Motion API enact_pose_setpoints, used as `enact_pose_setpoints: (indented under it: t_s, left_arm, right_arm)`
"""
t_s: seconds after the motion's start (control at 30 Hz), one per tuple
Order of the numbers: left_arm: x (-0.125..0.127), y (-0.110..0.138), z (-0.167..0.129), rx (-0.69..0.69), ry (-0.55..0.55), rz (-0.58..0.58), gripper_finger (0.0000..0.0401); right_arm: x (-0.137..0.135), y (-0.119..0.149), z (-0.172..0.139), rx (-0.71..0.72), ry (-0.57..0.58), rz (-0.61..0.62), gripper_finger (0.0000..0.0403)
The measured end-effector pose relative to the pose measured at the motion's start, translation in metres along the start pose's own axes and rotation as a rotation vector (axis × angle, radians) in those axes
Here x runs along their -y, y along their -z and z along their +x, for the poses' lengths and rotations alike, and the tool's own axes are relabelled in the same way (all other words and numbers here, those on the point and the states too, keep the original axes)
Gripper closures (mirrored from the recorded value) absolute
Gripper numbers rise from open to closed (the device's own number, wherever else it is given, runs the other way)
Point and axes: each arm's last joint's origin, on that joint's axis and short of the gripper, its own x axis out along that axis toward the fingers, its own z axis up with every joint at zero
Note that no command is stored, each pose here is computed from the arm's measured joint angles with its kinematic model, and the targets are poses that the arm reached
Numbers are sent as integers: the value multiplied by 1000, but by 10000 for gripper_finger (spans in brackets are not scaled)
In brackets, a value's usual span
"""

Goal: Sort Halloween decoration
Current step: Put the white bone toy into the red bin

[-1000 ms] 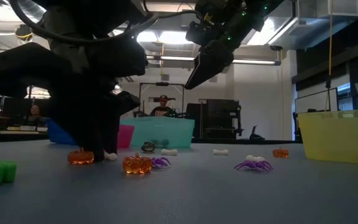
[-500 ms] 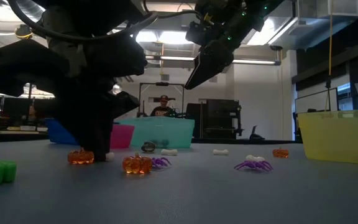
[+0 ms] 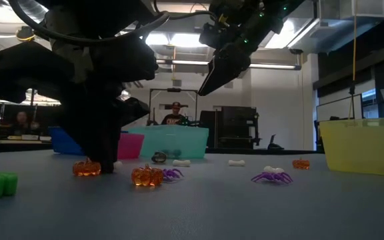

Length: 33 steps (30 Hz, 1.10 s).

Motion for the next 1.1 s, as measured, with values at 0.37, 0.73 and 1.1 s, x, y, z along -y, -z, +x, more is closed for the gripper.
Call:
enact_pose_setpoints:
  t_s: [0.37,0.73,1.1]
  left_arm:
    - [0,-13,-4,29,-10,7,396]
    - [-3,-19,-23,84,-15,-3,396]
    - [-38,-6,-104,86,-207,-110,396]
  right_arm:
    - [0,0,0,0,0,0,139]
    - [0,0,0,0,0,0,139]
    - [0,0,0,1,0,-1,139]
